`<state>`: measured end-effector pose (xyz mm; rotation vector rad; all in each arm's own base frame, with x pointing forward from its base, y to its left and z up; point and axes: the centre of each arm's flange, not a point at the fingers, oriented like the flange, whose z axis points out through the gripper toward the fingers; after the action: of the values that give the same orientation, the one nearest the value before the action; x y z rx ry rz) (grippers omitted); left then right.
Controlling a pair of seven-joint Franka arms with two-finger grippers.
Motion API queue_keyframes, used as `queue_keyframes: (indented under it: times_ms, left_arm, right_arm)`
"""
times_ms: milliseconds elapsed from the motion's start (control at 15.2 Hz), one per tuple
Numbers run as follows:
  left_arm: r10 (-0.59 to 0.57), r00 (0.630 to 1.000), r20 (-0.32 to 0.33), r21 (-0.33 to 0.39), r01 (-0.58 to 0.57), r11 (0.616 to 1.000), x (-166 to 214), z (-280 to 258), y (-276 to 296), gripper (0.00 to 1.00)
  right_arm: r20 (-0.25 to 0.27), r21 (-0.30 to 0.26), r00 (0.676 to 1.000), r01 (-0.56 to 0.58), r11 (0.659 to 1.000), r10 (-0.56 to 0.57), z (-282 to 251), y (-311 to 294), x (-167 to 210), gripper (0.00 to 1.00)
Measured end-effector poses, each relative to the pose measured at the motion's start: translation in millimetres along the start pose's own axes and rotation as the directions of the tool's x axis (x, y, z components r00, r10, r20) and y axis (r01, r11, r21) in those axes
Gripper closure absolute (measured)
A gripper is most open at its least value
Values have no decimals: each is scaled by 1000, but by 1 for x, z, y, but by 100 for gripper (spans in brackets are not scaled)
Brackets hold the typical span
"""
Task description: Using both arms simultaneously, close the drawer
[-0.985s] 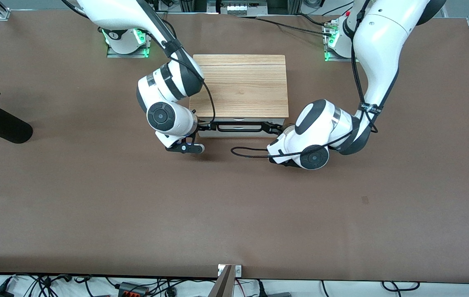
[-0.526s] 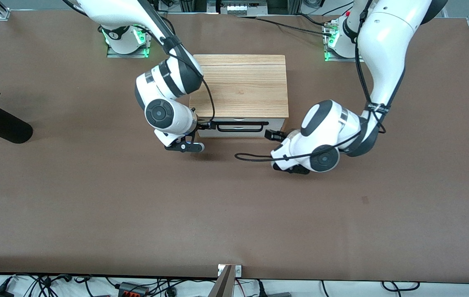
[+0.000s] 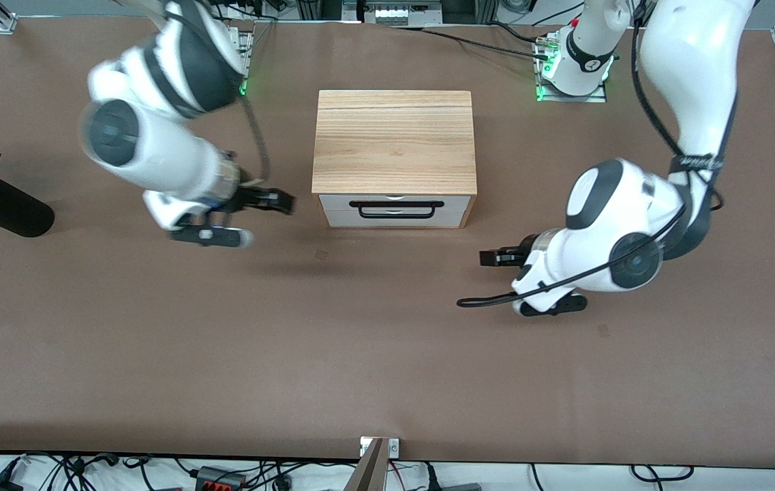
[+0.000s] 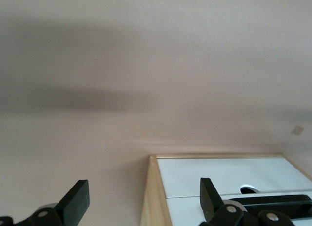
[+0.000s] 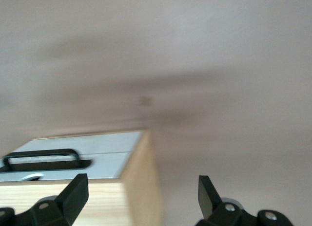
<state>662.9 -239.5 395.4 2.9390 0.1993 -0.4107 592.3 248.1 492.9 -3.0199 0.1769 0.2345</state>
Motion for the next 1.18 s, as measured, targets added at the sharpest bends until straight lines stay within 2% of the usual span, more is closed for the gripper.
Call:
queue_keyframes:
  times_ms: [131,263,394,460,591,723,985,1051,1182]
  left_arm:
    - [-9,998,-57,44,11,999,-14,-37,-6,0]
    - [-44,997,-69,52,48,998,-21,-70,-31,0]
    - [-86,992,-89,43,90,995,-25,-102,-61,0]
    - [-98,990,-98,43,103,994,-32,-117,-70,0]
    - [-107,989,-101,54,113,992,-52,-142,-77,0]
    - [-110,987,-113,60,117,991,-68,-161,-80,0]
    - [-144,972,-183,41,154,987,-97,-209,-100,0]
    - [-163,967,-194,34,172,984,-98,-217,-111,0]
    - [-189,962,-198,25,198,980,-95,-221,-128,0]
  right_arm:
    - [0,-118,999,52,992,-52,-29,28,1,0]
    - [3,-237,990,135,962,-138,-43,44,1,0]
    - [33,-311,976,214,926,-215,-54,60,0,0]
    - [53,-323,972,235,917,-230,-60,73,1,0]
    - [80,-319,968,252,913,-239,-73,108,5,0]
    - [89,-296,971,240,924,-224,-83,141,10,0]
    - [91,-145,984,166,975,-154,-81,197,19,0]
    - [72,-122,987,151,981,-143,-78,214,19,0]
    - [-10,-95,992,124,988,-126,-71,242,11,0]
